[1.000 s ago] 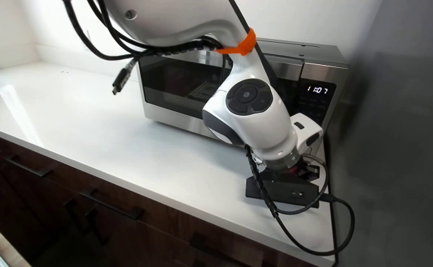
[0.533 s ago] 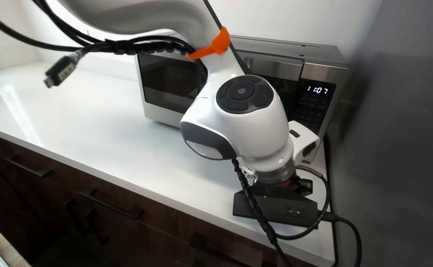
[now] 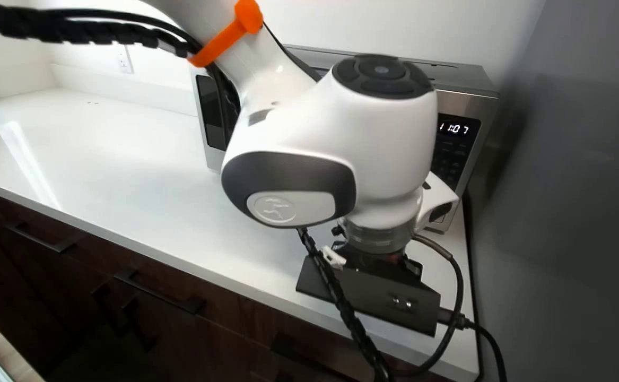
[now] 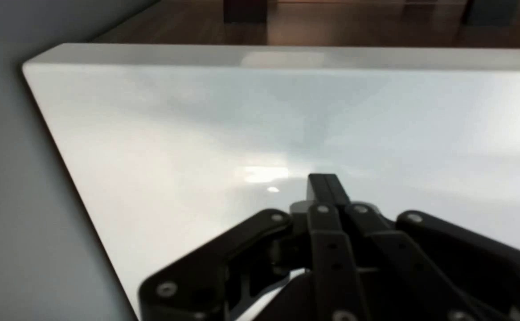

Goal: Open the microwave door by pushing the bottom right button on the microwave

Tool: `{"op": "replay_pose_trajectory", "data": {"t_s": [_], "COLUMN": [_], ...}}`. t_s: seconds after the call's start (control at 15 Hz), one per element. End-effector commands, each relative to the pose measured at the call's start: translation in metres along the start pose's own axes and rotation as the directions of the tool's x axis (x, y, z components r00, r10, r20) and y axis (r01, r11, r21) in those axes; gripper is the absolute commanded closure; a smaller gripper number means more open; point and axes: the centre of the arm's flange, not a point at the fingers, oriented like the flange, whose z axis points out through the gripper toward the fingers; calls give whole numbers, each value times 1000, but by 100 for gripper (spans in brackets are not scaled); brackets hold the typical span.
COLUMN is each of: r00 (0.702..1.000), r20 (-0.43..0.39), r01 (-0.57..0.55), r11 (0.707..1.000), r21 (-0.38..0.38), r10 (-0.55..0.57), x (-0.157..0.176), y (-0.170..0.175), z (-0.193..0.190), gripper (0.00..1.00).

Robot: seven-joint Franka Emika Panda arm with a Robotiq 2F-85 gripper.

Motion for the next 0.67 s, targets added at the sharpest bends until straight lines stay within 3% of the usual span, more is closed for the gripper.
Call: {"op": "replay_pose_trajectory", "data": {"t_s": [0.0, 0.4, 0.53, 0.6], "r00": [995, 995, 991, 984], "r20": [-28, -30, -68, -136], "r01": [-95, -93, -107, -101], "r11": [990, 987, 988, 989], "r21": [103, 131, 116, 112], "r10": [98, 98, 115, 116], "x": [38, 87, 93, 96], "y": [-29, -78, -88, -91], "z": [-76, -183, -214, -229], "gripper": [100, 100, 100, 100]}}
